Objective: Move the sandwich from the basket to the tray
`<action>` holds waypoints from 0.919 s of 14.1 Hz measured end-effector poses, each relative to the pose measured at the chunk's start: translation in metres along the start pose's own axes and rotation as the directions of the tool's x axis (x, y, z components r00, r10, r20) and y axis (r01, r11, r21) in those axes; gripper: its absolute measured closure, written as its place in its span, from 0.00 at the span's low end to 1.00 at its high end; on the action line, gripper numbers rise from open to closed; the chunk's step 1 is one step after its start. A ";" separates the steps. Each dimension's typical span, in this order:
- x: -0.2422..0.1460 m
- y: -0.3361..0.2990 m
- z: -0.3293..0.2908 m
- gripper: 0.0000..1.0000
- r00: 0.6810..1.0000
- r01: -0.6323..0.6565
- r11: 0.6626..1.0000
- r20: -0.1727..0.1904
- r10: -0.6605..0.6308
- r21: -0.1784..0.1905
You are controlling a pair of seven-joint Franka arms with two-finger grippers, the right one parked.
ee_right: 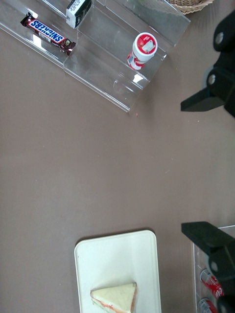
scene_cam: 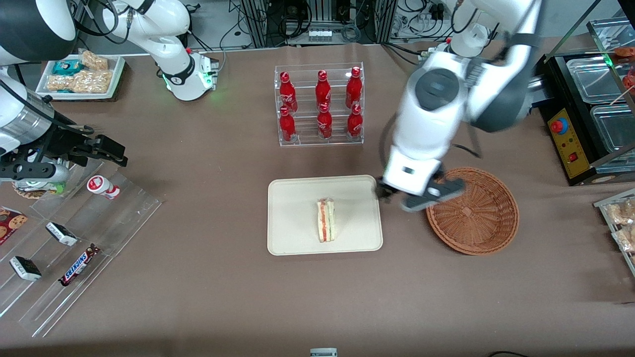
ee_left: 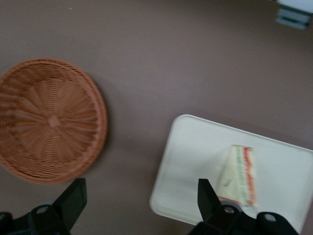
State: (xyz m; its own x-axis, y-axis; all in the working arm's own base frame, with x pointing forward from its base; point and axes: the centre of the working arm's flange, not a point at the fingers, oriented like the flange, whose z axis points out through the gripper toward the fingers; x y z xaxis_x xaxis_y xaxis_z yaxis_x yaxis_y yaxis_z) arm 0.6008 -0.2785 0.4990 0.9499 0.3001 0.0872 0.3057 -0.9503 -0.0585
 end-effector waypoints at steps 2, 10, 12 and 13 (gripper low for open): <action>0.033 -0.058 -0.001 0.00 0.998 -0.032 0.999 0.053 0.030 0.036; 0.065 -0.238 -0.034 0.00 0.975 -0.168 0.986 0.150 0.164 0.010; 0.060 -0.261 -0.051 0.00 0.971 -0.191 0.982 0.147 0.190 -0.005; 0.057 -0.267 -0.060 0.00 0.968 -0.208 0.978 0.137 0.208 -0.017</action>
State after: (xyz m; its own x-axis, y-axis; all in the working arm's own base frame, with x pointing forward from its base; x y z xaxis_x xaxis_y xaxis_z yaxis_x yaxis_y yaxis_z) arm 0.5692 -0.0125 0.5789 0.9925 0.1042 -0.0639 0.1005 -0.9932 -0.0583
